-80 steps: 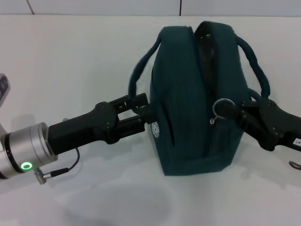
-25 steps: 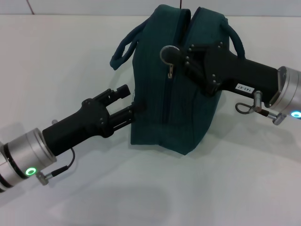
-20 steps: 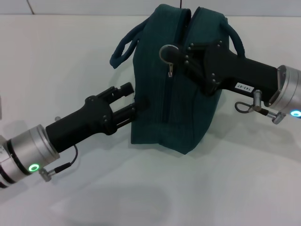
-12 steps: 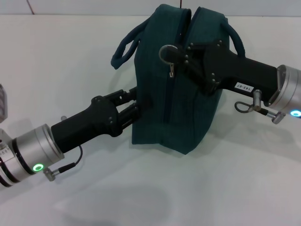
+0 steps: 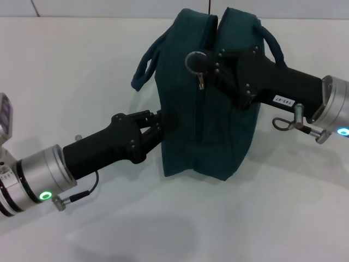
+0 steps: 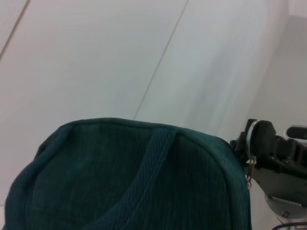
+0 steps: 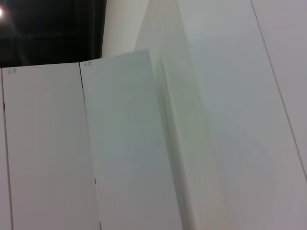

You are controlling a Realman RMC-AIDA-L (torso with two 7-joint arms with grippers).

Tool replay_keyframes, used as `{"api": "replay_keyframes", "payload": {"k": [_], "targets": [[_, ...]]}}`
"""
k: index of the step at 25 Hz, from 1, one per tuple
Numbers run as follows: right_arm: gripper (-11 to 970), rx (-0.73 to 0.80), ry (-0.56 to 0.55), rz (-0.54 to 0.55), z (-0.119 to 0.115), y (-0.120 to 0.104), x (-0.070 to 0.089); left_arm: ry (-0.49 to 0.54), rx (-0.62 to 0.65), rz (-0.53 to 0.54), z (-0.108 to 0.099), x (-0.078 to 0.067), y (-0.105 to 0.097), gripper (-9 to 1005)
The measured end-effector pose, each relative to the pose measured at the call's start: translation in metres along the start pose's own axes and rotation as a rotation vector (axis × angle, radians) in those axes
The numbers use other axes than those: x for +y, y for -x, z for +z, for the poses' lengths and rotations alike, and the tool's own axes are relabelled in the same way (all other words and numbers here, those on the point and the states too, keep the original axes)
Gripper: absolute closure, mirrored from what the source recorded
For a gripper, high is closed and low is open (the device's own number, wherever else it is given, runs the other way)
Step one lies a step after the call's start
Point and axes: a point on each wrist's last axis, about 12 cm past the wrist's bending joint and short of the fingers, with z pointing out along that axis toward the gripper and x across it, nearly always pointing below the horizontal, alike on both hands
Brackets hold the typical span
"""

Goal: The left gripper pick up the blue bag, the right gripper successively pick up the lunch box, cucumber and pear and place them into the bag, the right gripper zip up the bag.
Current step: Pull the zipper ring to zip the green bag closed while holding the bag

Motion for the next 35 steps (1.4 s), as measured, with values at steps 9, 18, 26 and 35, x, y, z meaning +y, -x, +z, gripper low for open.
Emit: {"api": "replay_keyframes", "payload": {"k": [9, 18, 26, 35], "targets": [[899, -0.061, -0.011, 0.009, -0.001, 0.007, -0.001, 0.004, 0.03, -0.003, 0.0, 0.001, -0.003, 838], [897, -0.079, -0.044, 0.014, -0.005, 0.009, -0.004, -0.04, 0.088, 0.0, 0.0, -0.003, -0.008, 903], [895, -0.081, -0.085, 0.013, -0.009, 0.009, -0.009, -0.126, 0.113, -0.01, -0.012, -0.014, -0.009, 921], [893, -0.047, -0.139, 0.016, -0.009, 0.005, -0.016, -0.15, 0.159, -0.046, -0.036, -0.026, -0.019, 922]]}}
